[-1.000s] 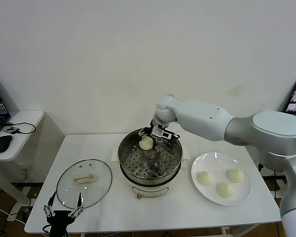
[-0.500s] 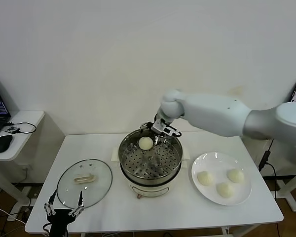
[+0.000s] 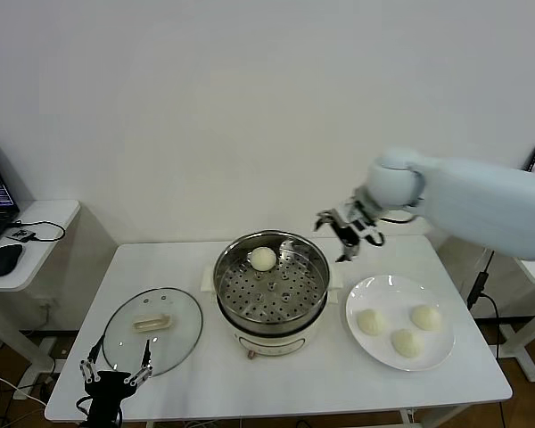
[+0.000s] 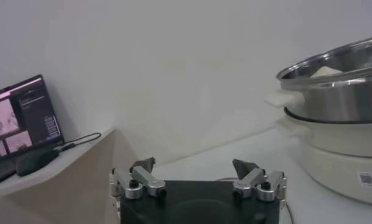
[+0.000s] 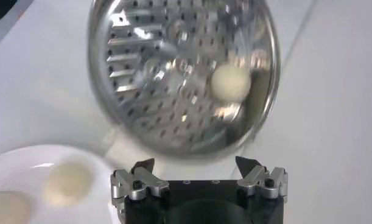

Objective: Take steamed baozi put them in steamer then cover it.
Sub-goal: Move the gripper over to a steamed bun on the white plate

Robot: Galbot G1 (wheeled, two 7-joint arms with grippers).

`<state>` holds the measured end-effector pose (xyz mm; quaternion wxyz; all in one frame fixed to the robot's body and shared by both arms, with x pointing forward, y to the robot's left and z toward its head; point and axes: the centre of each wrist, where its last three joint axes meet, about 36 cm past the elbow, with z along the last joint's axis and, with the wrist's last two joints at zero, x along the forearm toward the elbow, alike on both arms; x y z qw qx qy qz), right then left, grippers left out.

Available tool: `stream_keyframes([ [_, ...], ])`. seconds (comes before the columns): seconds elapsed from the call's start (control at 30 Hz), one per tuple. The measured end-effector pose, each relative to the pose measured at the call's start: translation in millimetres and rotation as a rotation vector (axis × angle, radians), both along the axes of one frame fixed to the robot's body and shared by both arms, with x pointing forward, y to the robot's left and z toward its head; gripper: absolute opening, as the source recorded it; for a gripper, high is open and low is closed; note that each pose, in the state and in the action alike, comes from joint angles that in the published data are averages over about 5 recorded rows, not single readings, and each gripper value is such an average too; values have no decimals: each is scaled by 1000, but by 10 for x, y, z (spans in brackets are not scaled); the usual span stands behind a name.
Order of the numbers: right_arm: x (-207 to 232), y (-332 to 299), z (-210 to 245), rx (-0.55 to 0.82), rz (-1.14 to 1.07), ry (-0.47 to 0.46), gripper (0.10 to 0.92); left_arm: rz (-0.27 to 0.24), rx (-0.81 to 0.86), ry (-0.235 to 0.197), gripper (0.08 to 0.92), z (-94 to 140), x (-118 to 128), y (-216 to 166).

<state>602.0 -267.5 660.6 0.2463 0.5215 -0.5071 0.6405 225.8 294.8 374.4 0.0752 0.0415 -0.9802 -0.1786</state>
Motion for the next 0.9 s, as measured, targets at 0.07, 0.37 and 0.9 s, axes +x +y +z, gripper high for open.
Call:
stream_keyframes([
  [0.07,-76,-170,-72,-4,-44,10,823,-1,1,3,823,-9,0,6],
  [0.37,-305,-545,-549,-20,-152,70,823,4,0,4,823,-30,12,14],
  [0.9,-395,-707,-1483,-41,-220,131,823,25,10,21,823,-97,1,89],
])
